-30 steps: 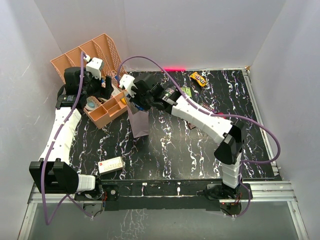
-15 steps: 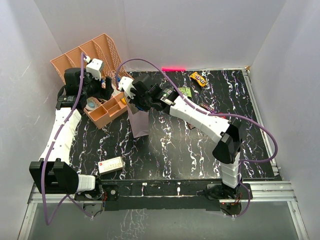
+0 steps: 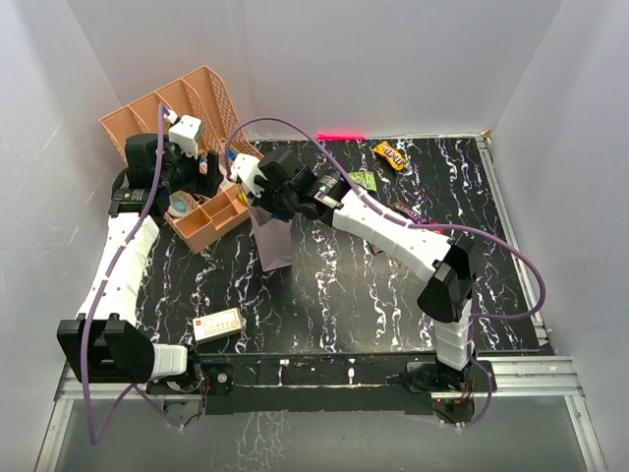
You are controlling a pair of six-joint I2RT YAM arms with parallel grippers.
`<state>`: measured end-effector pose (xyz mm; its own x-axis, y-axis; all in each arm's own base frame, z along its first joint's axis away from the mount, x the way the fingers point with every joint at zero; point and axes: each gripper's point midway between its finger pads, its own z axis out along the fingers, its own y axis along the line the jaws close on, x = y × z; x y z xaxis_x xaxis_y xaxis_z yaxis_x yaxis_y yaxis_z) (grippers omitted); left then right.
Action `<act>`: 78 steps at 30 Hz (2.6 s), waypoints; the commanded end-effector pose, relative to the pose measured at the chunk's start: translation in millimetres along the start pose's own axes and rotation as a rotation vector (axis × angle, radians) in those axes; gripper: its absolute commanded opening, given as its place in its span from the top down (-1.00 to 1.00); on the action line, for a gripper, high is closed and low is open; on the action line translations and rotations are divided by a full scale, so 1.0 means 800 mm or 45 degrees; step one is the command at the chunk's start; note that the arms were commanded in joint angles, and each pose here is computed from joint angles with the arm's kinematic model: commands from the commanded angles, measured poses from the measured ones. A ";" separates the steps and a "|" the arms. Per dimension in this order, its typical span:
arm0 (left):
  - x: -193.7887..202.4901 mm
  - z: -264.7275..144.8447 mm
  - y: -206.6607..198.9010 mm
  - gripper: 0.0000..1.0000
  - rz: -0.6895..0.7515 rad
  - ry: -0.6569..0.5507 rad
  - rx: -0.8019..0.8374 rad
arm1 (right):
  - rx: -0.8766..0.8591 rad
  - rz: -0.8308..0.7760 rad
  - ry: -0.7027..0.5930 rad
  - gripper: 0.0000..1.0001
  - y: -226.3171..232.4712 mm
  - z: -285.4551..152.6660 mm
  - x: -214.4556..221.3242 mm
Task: Place the snacks into the paper bag
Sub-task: Place the snack in the paper bag.
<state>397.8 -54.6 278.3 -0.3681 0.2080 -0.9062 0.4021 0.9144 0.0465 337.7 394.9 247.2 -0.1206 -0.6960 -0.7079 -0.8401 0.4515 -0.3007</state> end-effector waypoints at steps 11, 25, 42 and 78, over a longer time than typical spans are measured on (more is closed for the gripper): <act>-0.016 -0.016 -0.003 -0.61 0.033 -0.074 0.007 | 0.002 0.002 -0.025 0.71 0.000 -0.008 -0.010; -0.015 -0.015 -0.003 -0.61 0.034 -0.073 0.011 | -0.005 0.023 -0.044 0.55 0.000 -0.010 -0.017; -0.011 -0.013 -0.002 -0.61 0.031 -0.067 0.012 | -0.041 0.040 -0.135 0.24 0.000 -0.031 -0.046; 0.004 -0.011 0.004 -0.97 -0.080 -0.022 -0.044 | 0.231 0.445 -0.154 -0.33 -0.159 -0.166 0.144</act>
<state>396.3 -50.1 270.0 -0.4009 0.1662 -0.9009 0.3633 0.9316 0.0102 340.5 223.4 280.6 -0.2878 -0.5193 -0.8047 -0.7469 0.6476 -0.1508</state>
